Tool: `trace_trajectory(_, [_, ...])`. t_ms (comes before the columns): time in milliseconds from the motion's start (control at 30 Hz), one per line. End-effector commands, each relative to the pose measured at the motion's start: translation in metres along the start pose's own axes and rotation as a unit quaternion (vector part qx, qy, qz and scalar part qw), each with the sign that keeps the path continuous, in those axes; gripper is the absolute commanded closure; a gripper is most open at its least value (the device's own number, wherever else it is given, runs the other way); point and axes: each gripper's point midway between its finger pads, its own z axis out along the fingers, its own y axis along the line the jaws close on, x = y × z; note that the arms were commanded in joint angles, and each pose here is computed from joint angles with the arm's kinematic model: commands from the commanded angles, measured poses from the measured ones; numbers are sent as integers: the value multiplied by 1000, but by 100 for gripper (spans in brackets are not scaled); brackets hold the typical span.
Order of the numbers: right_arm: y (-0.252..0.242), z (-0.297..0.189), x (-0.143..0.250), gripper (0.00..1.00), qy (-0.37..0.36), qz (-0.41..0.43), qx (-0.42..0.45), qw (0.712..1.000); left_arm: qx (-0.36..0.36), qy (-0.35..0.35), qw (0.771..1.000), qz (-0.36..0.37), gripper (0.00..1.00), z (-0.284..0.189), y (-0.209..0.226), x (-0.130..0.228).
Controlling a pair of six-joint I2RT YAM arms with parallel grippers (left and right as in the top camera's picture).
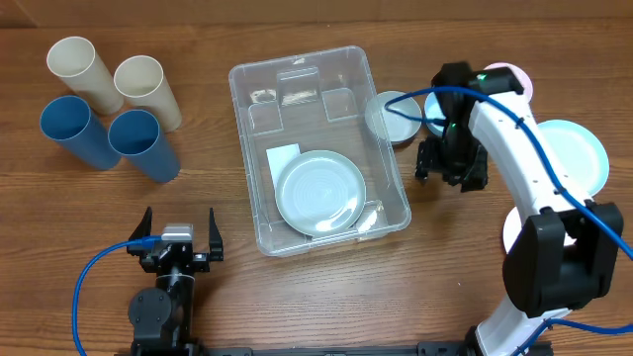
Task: Pack container
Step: 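Move the right gripper to the light blue plate and grip its rim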
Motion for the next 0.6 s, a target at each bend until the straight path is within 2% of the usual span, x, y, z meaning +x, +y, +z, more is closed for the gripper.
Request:
trace_trajectory(0, [19,4,12,27,14,-18,-17,1000,-2,-4,1000,11,0,0,1,-1])
trace_trajectory(233, [58,5,27,28,5,-67,-22,997,-2,-4,1000,11,0,0,1,-1])
trace_trajectory(433, [67,3,6,28,-30,-58,-54,996,-2,-3,1000,11,0,0,1,-1])
trace_trajectory(567, [44,-3,-29,27,-69,-10,-71,995,-2,-4,1000,11,0,0,1,-1])
